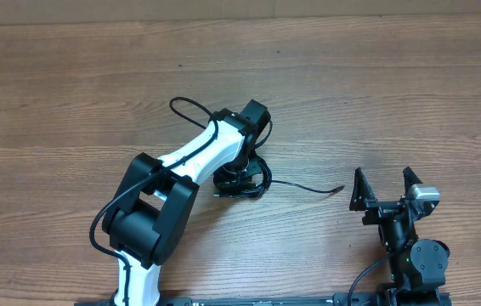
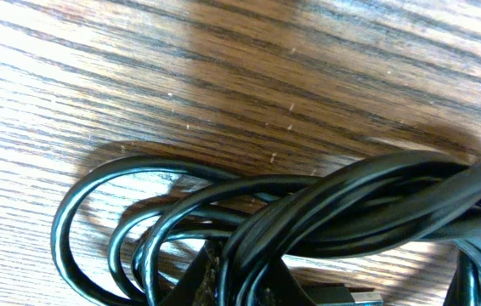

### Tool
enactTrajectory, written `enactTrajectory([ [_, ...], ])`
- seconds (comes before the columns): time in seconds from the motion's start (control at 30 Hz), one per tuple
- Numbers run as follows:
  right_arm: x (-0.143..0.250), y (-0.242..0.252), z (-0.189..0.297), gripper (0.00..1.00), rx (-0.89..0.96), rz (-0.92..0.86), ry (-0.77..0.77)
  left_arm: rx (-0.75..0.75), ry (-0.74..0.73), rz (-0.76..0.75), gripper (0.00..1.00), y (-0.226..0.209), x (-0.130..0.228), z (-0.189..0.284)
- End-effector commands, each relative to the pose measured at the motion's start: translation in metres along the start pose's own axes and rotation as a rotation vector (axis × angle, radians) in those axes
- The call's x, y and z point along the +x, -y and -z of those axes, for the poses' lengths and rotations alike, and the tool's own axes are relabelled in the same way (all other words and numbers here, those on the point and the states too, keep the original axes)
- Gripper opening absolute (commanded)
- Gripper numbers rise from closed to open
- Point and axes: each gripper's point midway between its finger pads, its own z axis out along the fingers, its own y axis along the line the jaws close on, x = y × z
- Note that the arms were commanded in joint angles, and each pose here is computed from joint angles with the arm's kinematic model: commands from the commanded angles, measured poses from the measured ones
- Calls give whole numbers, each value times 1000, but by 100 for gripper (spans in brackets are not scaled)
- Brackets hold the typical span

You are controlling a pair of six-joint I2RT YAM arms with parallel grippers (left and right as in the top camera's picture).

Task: Untangle cables
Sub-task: 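Lift the cable coil with the left gripper and pull it back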

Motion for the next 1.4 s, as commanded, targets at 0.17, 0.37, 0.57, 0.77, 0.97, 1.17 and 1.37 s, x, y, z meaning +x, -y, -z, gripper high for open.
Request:
enactTrajectory([
  [0.17, 2, -2, 0, 100, -10, 8, 4, -84, -15, -21, 4, -14, 5, -26],
  [0.37, 2, -1, 0, 100, -10, 8, 4, -90, -12, -48, 4, -17, -2, -9],
  [0.57, 2, -1, 0, 100, -10, 8, 4, -90, 123, -34, 4, -25, -30, 67],
  [0.77, 2, -1, 0, 100, -10, 8, 4, 84, 257, -13, 4, -24, -28, 162],
  [0.97, 2, -1, 0, 100, -10, 8, 4, 217, 341, -13, 4, -40, -2, 225],
  [1.17, 2, -1, 0, 100, -10, 7, 4, 275, 424, -79, 4, -58, 18, 263],
  [1.37, 2, -1, 0, 100, -10, 7, 4, 298, 450, -94, 4, -71, 31, 279],
])
